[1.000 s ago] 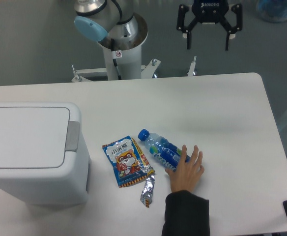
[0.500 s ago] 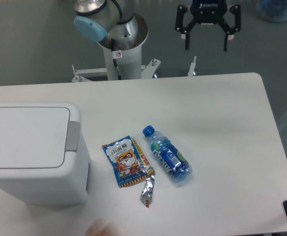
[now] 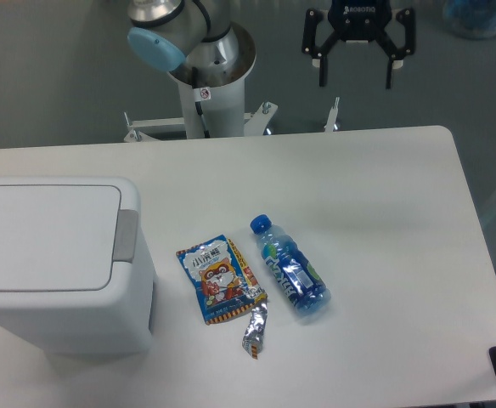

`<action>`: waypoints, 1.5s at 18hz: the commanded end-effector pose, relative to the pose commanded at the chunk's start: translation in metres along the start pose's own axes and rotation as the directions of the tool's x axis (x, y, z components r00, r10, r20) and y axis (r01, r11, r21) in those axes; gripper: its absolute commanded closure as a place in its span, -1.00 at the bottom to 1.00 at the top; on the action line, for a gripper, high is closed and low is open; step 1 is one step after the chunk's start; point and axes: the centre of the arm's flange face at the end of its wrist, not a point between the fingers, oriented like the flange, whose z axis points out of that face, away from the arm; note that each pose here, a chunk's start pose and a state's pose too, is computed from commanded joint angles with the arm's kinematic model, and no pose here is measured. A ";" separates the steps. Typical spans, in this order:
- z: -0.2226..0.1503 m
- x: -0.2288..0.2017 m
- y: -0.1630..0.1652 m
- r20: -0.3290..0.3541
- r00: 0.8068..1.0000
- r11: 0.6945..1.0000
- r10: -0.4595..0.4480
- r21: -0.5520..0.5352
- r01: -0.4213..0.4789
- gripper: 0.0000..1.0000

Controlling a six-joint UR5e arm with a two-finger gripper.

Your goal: Open the trash can

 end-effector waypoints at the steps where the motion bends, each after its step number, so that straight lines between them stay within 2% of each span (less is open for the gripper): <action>1: 0.000 0.002 -0.002 -0.003 1.000 1.000 -0.003 0.001 0.003 -1.00; 3: 0.003 0.006 -0.005 -0.016 1.000 1.000 -0.015 0.001 0.015 -1.00; 6: 0.009 0.015 -0.021 -0.043 0.988 0.989 -0.149 0.010 0.150 -1.00; 9: 0.022 0.034 -0.050 -0.072 0.972 0.973 -0.226 0.035 0.228 -1.00; 11: 0.033 0.049 -0.069 -0.109 0.948 0.952 -0.298 0.035 0.303 -1.00; 15: 0.057 0.066 -0.126 -0.194 0.894 0.910 -0.404 0.011 0.414 -1.00; 20: 0.098 0.097 -0.186 -0.266 0.855 0.888 -0.445 -0.003 0.460 -1.00; 22: 0.115 0.108 -0.200 -0.274 0.850 0.884 -0.450 -0.007 0.466 -1.00; 27: 0.143 0.130 -0.218 -0.274 0.874 0.911 -0.402 -0.027 0.410 -1.00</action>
